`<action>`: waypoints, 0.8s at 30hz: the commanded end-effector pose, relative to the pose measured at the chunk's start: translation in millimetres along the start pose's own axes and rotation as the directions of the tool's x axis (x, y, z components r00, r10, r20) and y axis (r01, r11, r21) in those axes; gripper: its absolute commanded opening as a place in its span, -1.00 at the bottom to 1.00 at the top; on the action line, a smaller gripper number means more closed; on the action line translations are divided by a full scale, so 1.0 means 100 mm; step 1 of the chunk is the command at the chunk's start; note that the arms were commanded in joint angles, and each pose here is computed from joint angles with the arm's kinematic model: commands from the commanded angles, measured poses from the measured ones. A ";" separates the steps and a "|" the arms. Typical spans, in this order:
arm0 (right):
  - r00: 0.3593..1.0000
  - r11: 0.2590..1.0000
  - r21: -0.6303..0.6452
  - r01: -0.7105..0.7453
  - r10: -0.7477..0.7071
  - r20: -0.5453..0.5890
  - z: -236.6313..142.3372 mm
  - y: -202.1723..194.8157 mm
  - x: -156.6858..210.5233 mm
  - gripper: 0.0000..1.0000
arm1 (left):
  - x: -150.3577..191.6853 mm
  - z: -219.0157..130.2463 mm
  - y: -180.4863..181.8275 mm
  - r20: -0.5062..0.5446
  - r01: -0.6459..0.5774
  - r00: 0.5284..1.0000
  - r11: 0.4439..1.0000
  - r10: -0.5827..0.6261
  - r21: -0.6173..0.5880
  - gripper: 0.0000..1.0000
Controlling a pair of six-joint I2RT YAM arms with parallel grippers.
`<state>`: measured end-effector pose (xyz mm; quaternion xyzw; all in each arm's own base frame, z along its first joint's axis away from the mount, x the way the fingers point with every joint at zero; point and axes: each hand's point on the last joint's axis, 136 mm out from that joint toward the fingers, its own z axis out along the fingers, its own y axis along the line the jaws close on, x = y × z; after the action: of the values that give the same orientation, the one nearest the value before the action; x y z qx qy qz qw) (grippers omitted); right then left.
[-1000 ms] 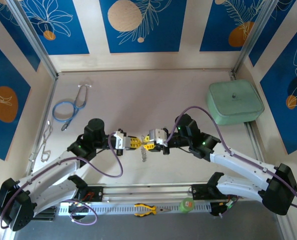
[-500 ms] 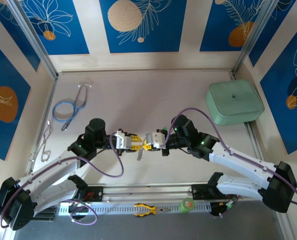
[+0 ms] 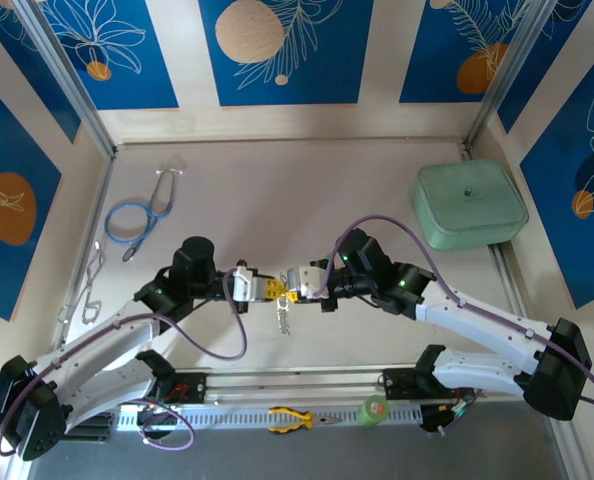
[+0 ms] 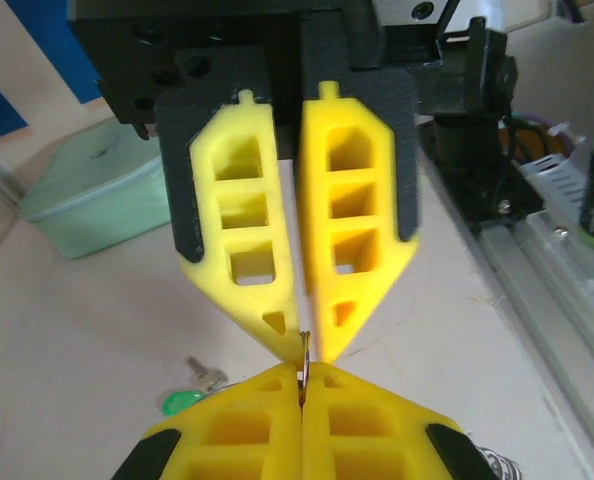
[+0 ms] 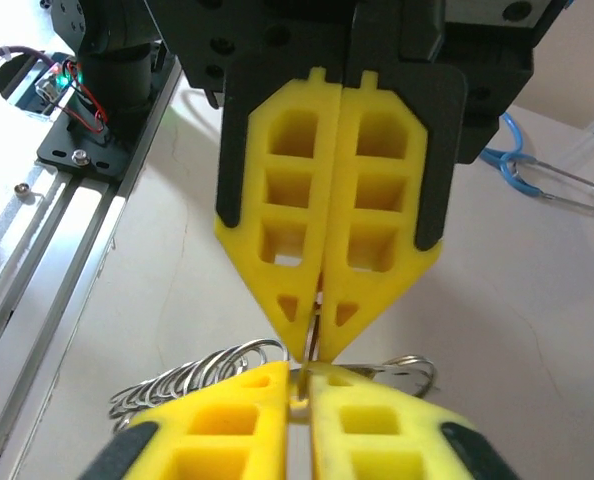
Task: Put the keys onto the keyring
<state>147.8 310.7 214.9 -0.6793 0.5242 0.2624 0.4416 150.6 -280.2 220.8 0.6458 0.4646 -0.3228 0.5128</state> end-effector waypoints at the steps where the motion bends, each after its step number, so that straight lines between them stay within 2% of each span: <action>1: 0.998 0.998 0.030 -0.047 0.045 0.054 -0.14 -0.04 0.01 -0.65 | -0.12 -0.05 0.05 -0.018 -0.180 0.984 0.982 0.179 -0.058 -1.00; 6: 0.995 0.995 0.050 -0.090 0.087 0.045 -0.25 -0.03 0.16 -0.65 | -0.08 -0.08 0.09 -0.108 -0.370 0.927 0.924 0.360 -0.094 -1.00; 11: 0.993 0.992 0.059 -0.111 0.108 0.042 -0.26 -0.04 0.20 -0.67 | -0.07 -0.08 0.13 -0.148 -0.471 0.878 0.875 0.454 -0.108 -1.00; 19: 0.988 0.984 0.098 -0.151 0.148 0.036 -0.27 -0.12 0.27 -0.67 | -0.07 -0.06 0.14 -0.152 -0.493 0.866 0.864 0.476 -0.104 -1.00; 21: 0.979 0.967 0.156 -0.201 0.201 0.021 -0.27 -0.24 0.34 -0.67 | -0.07 -0.06 0.14 -0.152 -0.496 0.864 0.862 0.479 -0.102 -1.00; 24: 0.932 0.904 0.246 -0.350 0.362 -0.003 -0.25 -0.42 0.52 -0.67 | -0.07 -0.06 0.14 -0.161 -0.510 0.856 0.854 0.492 -0.103 -1.00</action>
<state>179.7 272.1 204.1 -0.5840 0.6169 0.2634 0.4572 163.8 -273.8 225.4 0.7206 0.3591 -0.1139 0.5821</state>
